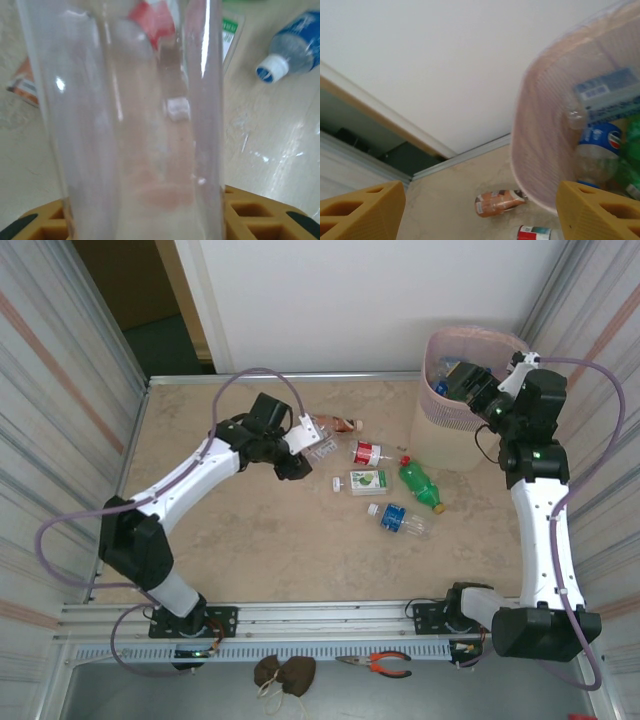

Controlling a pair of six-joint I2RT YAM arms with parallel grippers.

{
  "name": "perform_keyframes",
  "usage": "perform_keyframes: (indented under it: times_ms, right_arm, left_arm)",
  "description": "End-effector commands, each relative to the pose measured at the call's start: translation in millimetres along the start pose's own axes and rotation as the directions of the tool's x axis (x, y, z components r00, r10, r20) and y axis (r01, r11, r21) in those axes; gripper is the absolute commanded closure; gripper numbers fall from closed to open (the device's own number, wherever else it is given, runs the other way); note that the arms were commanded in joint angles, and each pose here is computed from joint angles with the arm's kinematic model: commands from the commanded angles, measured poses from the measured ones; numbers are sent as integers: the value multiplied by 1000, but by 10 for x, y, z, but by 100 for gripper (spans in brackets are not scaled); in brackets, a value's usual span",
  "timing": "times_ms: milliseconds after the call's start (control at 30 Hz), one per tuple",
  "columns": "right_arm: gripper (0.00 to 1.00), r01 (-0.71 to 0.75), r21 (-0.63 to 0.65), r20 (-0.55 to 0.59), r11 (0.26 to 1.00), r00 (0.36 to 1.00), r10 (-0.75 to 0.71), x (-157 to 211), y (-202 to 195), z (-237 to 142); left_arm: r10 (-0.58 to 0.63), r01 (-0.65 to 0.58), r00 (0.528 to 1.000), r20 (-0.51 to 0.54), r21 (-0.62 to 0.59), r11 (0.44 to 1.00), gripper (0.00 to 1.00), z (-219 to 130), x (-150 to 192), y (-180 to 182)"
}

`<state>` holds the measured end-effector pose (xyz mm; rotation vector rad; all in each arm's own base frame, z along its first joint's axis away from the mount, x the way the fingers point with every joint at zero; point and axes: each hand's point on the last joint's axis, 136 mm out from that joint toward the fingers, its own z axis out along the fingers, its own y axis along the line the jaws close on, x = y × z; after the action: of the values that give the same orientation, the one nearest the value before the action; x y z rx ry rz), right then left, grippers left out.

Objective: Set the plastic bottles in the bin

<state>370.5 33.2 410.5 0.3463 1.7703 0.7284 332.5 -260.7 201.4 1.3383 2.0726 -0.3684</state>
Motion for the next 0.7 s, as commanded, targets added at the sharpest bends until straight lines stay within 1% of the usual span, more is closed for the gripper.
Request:
perform_keyframes:
  times_ms: [0, 133, 233, 333, 400, 500, 600, 667]
  right_arm:
    - [21, 103, -172, 7, 980, 995, -104, 0, 318, -63]
    - [18, 139, -302, 9, 943, 990, -143, 60, 522, -87]
    - [16, 169, -396, 8, 903, 983, -181, 123, 703, -122]
    - [16, 221, -486, 18, 845, 970, -243, 217, 935, -176]
    - [15, 267, -538, 32, 800, 954, -297, 293, 1094, -232]
    - [12, 342, -614, 69, 711, 921, -383, 434, 1354, -347]
    - [11, 375, -682, 114, 628, 903, -415, 503, 1622, -482]
    - [11, 384, -740, 136, 553, 890, -436, 566, 1817, -600]
  left_arm:
    - [-34, 31, 981, 191, 18, 999, 60, -318, -360, -37]
    - [-52, 36, 941, 334, 54, 998, 61, -593, -634, -140]
    - [-67, 31, 893, 446, 87, 996, 60, -818, -837, -225]
    - [-76, 6, 835, 545, 129, 992, 60, -1055, -1038, -322]
    - [-73, -26, 794, 604, 153, 988, 60, -1229, -1163, -398]
    - [-79, -63, 733, 676, 183, 981, 60, -1484, -1321, -491]
    - [-75, -106, 674, 735, 197, 975, 60, -1713, -1432, -579]
    - [-71, -138, 627, 776, 201, 970, 60, -1872, -1503, -636]
